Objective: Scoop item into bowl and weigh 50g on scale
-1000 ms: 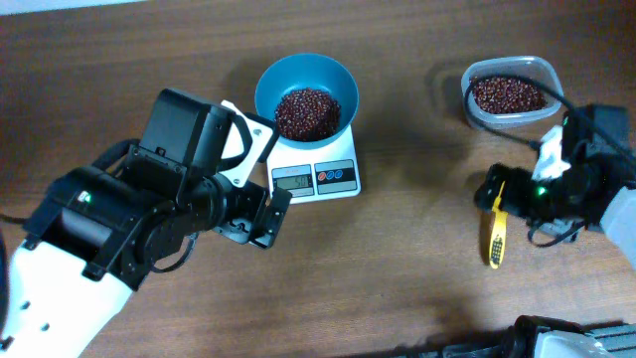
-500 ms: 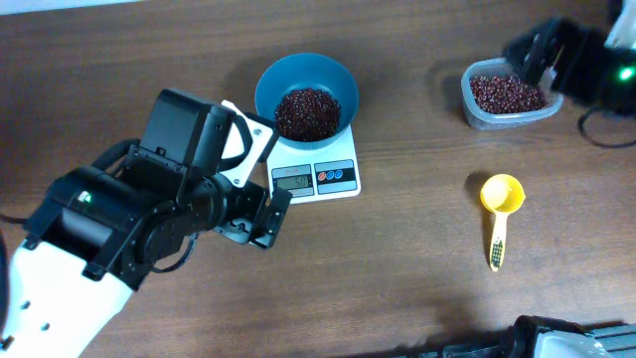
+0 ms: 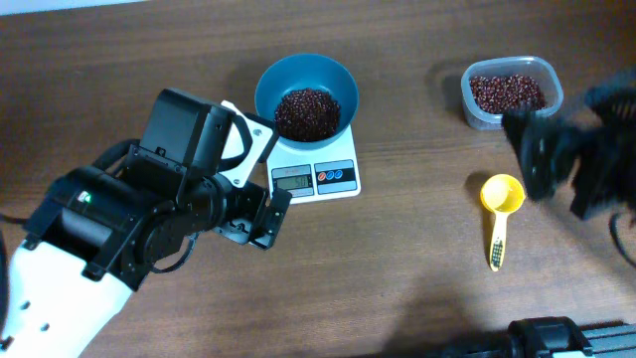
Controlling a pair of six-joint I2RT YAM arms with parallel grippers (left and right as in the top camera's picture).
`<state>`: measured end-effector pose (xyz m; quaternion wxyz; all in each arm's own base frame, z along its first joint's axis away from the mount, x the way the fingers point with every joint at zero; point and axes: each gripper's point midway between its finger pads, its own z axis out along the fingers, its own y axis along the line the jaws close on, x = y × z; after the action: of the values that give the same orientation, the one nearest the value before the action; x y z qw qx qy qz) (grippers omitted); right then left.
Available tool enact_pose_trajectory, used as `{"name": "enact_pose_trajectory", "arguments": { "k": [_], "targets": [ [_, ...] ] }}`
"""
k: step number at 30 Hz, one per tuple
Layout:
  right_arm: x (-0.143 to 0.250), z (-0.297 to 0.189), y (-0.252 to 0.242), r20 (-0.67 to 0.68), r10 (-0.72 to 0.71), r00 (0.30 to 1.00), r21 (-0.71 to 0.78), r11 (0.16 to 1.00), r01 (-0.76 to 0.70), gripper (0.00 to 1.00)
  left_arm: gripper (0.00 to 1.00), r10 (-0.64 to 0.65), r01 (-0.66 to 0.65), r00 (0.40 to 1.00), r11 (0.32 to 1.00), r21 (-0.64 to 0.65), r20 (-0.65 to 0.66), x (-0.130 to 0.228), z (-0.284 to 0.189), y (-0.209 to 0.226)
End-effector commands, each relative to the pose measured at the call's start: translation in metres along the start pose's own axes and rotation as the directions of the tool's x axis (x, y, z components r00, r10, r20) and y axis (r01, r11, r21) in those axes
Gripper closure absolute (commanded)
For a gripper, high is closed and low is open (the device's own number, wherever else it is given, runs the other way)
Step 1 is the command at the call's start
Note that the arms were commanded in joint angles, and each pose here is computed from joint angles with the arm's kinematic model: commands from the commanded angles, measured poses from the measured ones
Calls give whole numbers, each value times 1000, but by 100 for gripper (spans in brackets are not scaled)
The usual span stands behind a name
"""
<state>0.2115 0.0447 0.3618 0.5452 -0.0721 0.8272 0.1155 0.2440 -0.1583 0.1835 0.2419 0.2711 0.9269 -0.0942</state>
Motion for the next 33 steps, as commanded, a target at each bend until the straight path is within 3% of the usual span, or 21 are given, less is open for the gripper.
{"name": "enact_pose_trajectory", "arguments": {
  "k": [1,9,19,33],
  "targets": [
    [38,18,-18,-8,-61,998,110,992,62,1,1,19,-19,1000,1000,14,18,-6,-4,-2],
    [85,49,-18,227,4,974,66,998,-19,1,1,19,-19,1000,1000,14,18,-6,-4,-2],
    [115,47,-23,332,-12,943,78,997,-15,1,1,19,-19,1000,1000,14,18,-6,-4,-2],
    [156,76,-40,259,-12,966,143,989,-26,1,1,19,-19,1000,1000,14,18,-6,-4,-2]
  ]
}}
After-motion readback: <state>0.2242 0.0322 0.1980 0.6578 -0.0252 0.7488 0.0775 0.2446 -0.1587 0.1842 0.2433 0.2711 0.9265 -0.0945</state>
